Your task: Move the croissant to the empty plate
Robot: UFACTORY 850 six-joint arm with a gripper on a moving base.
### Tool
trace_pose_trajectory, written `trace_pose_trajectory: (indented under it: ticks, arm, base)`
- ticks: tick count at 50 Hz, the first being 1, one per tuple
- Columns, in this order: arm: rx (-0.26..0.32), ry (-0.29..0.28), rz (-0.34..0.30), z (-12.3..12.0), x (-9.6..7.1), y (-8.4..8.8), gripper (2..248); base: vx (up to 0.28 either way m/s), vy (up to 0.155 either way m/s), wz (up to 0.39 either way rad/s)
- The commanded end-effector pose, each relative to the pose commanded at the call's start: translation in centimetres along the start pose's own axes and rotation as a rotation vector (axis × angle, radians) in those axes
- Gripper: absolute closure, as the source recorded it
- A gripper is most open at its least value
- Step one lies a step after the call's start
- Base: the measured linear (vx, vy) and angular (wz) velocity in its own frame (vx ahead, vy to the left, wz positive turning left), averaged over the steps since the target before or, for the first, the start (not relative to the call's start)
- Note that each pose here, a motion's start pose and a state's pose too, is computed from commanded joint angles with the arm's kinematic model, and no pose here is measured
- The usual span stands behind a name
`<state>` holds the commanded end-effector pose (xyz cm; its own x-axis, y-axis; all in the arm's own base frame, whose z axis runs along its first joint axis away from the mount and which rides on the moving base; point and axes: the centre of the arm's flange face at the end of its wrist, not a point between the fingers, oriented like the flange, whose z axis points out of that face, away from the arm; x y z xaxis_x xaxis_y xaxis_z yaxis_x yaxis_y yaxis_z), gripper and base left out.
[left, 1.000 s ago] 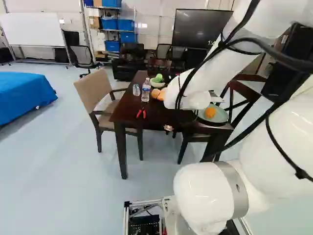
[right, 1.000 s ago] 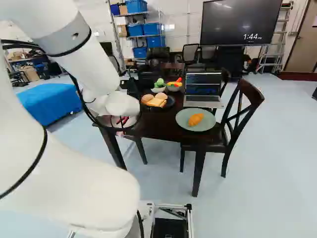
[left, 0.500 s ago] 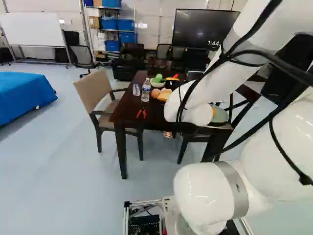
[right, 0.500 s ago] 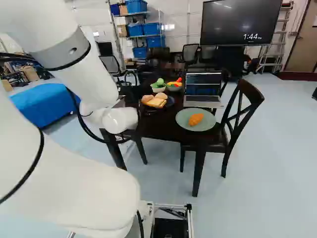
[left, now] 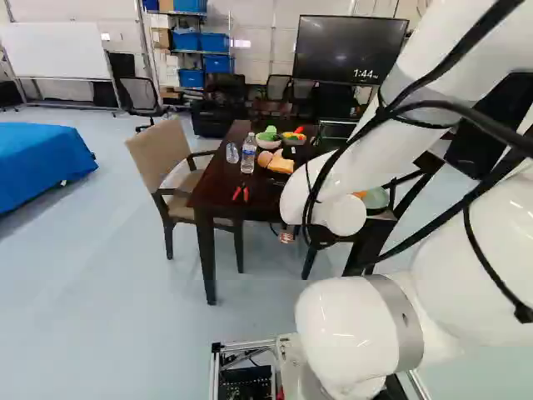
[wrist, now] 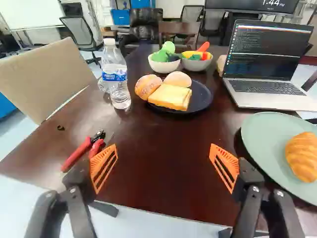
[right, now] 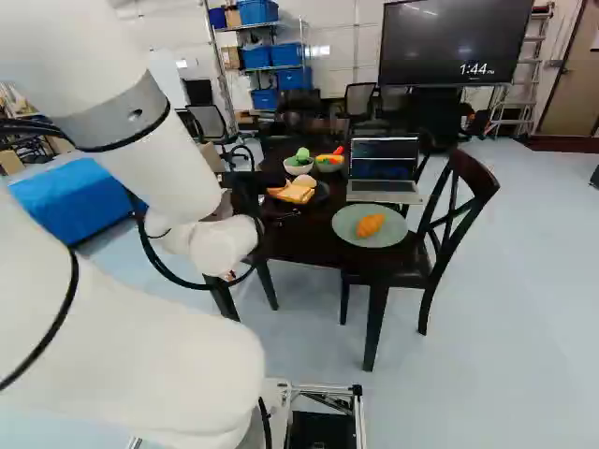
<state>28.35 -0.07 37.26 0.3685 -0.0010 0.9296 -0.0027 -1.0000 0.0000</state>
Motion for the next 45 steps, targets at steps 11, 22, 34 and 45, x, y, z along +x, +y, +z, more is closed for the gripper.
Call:
trace_pose_trajectory:
  ticks: [11, 22, 34, 45]
  arm:
    - [0.001, 0.023, 0.000, -0.5, -0.6, 0.0, 3]
    - [0.002, 0.038, -0.001, -0.8, -0.9, -0.1, 3]
    - [0.002, 0.045, -0.001, -1.0, -1.1, -0.1, 3]
    - [0.002, 0.046, -0.001, -1.0, -1.1, -0.1, 3]
  base:
    - [0.000, 0.000, 0.000]
    - [0.000, 0.000, 0.000]
    - [0.000, 0.000, 0.000]
    - [0.000, 0.000, 0.000]
